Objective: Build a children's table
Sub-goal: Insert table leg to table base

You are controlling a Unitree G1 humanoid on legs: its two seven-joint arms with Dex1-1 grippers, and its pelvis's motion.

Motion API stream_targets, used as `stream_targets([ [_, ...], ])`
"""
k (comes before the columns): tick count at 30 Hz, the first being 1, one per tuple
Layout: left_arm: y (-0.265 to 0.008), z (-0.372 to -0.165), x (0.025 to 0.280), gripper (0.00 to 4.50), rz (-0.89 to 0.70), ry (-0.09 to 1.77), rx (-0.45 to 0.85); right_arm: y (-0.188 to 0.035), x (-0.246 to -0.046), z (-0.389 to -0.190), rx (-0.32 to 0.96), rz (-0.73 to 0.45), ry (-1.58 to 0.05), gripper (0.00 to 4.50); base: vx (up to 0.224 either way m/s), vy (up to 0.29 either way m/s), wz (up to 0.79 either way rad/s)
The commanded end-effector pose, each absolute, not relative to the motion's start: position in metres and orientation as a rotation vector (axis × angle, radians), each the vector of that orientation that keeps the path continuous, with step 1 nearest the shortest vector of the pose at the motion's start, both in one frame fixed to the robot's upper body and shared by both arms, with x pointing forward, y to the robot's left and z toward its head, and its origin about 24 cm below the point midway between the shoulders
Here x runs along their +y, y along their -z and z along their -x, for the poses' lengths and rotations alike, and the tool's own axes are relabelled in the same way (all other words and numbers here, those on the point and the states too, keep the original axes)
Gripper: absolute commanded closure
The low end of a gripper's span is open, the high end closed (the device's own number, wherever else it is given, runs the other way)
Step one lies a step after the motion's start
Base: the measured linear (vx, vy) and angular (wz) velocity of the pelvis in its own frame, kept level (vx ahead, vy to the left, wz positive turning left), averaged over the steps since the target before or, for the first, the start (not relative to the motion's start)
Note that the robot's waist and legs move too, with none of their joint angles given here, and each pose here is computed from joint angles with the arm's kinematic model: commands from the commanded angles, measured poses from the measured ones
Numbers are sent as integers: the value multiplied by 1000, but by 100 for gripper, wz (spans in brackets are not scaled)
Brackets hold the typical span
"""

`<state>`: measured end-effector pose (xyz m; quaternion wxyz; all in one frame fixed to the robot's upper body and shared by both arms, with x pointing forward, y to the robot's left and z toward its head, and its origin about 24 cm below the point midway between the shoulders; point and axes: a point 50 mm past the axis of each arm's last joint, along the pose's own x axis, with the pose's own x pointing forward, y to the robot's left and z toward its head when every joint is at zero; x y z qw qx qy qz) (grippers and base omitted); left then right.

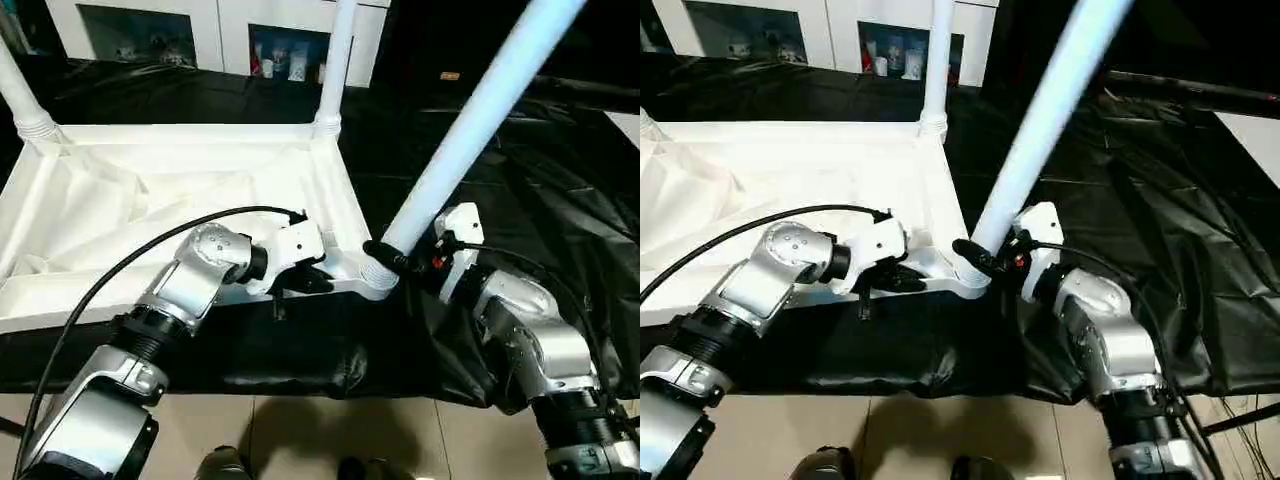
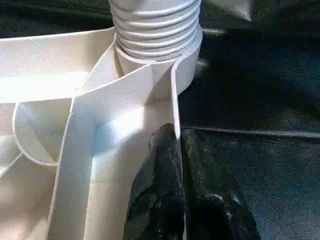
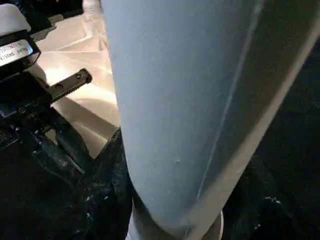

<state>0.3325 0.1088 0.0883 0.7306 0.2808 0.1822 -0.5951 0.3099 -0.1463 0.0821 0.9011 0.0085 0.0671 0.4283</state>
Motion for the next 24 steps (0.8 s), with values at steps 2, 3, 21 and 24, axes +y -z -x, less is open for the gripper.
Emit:
stream_targets([
  [2,-90,-330,106,450,-667,1335,388,-44,-146,-293,379,-86,-973,264,0,0,0],
  [3,-90,-330,106,450,-664,1343,386,-43,-147,-292,392,-98,-984,264,0,0,0],
  [21,-89,-312,109,450,-763,1548,361,-23,-148,-258,452,-6,-1268,264,0,0,0],
  [24,-89,-312,110,450,-761,1548,362,-21,-149,-260,448,-23,-1231,264,0,0,0],
])
